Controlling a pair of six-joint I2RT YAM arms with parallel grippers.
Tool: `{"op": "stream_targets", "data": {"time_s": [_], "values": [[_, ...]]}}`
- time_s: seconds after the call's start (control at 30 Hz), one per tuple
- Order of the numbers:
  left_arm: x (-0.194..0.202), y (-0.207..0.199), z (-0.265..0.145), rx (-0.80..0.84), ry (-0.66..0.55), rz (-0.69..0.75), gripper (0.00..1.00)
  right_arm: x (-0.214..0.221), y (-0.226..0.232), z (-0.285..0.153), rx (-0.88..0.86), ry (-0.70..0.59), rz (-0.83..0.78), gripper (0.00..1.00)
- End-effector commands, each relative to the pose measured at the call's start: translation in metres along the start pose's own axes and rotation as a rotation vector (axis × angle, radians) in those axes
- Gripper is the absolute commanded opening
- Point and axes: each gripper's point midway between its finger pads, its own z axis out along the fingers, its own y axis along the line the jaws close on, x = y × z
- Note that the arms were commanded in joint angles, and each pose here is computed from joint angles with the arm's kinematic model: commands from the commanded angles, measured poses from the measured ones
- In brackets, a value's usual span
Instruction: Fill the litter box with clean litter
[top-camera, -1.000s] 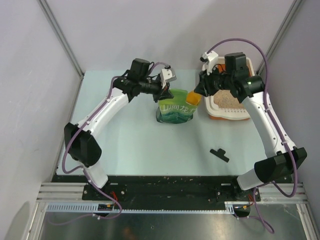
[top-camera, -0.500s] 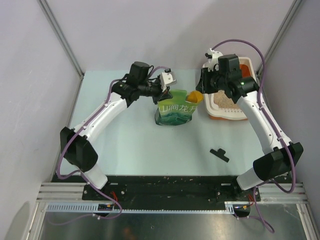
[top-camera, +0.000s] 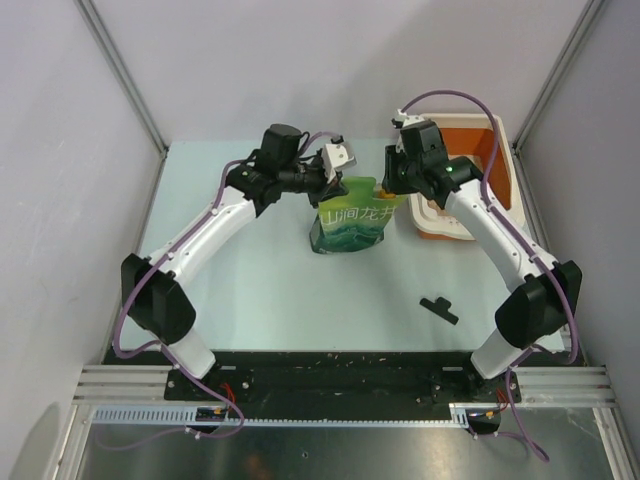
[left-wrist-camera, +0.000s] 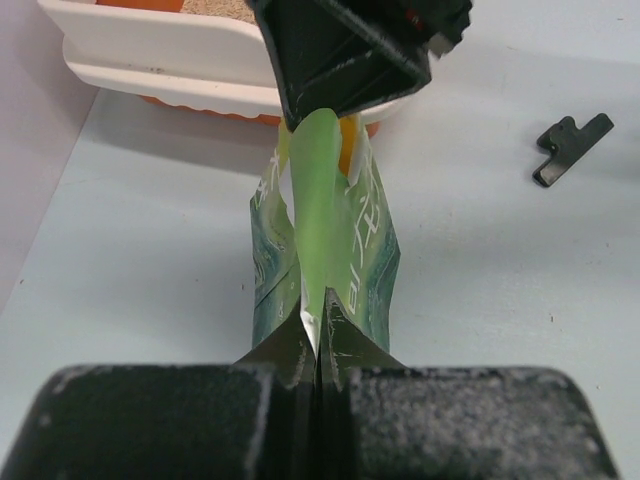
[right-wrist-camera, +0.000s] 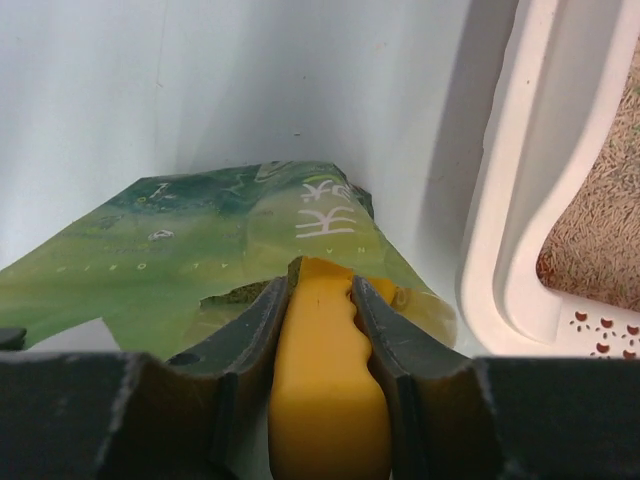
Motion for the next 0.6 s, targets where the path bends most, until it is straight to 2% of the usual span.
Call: {"op": "stream_targets", "data": {"time_s": [0.0,0.4,0.57], "values": [[-0.072,-0.003,-0.020,-0.025,-0.198,0.116,0.00,0.006,-0.019,0.010,0.108,-0.012,0.016,0.00],[-0.069,0.001,-0.013,-0.013,-0.196,0.144,0.00,0.088,0.006,0.038,-0.086,0.212,0.021,0.00],[-0.062,0.008,-0.009,-0.040,-0.171,0.209,0.00,0.091,0.015,0.035,-0.212,0.260,0.103,0.00]]}}
